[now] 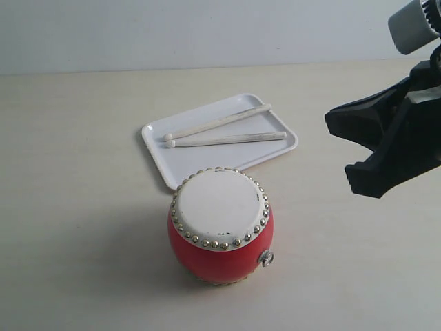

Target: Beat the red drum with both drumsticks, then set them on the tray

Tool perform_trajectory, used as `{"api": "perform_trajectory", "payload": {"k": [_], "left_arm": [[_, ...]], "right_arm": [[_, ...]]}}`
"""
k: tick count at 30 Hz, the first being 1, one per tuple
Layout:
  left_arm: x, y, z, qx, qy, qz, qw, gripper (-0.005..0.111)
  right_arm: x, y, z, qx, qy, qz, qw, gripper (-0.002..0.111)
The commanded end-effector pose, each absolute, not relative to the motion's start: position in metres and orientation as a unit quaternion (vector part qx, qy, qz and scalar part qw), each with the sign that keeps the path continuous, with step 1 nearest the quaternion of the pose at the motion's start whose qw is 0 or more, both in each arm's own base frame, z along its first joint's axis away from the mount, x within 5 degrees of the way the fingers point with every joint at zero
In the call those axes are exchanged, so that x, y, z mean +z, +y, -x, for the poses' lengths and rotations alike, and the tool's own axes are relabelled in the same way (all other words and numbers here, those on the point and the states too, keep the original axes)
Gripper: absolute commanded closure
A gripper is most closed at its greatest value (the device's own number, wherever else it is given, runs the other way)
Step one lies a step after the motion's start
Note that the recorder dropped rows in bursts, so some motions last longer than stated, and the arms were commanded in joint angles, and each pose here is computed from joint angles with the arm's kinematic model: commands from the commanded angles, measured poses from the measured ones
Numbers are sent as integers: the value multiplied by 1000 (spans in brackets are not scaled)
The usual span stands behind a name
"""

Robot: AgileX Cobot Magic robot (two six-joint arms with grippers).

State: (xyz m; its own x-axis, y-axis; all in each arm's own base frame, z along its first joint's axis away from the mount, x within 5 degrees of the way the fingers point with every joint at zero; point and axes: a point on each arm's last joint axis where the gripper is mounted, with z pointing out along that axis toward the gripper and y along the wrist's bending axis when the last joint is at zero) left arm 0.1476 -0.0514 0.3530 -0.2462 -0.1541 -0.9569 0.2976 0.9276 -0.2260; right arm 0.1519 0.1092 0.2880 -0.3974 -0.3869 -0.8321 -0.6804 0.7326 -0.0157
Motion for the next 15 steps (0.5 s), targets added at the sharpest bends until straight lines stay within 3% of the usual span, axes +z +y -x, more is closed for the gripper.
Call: {"api": "perform_trajectory", "payload": {"k": [1,7,15], "left_arm": [[371,-42,-115,-218,727,-31,651,107],[372,-35,-84,-225,727,-44,648,107],[370,-33,-79,-220,722,-51,654,107]], "right_arm": [[288,109,-152,163,816,328,447,108],[288,109,-152,163,816,328,447,108],[288,109,-152,163,816,328,447,108]]}}
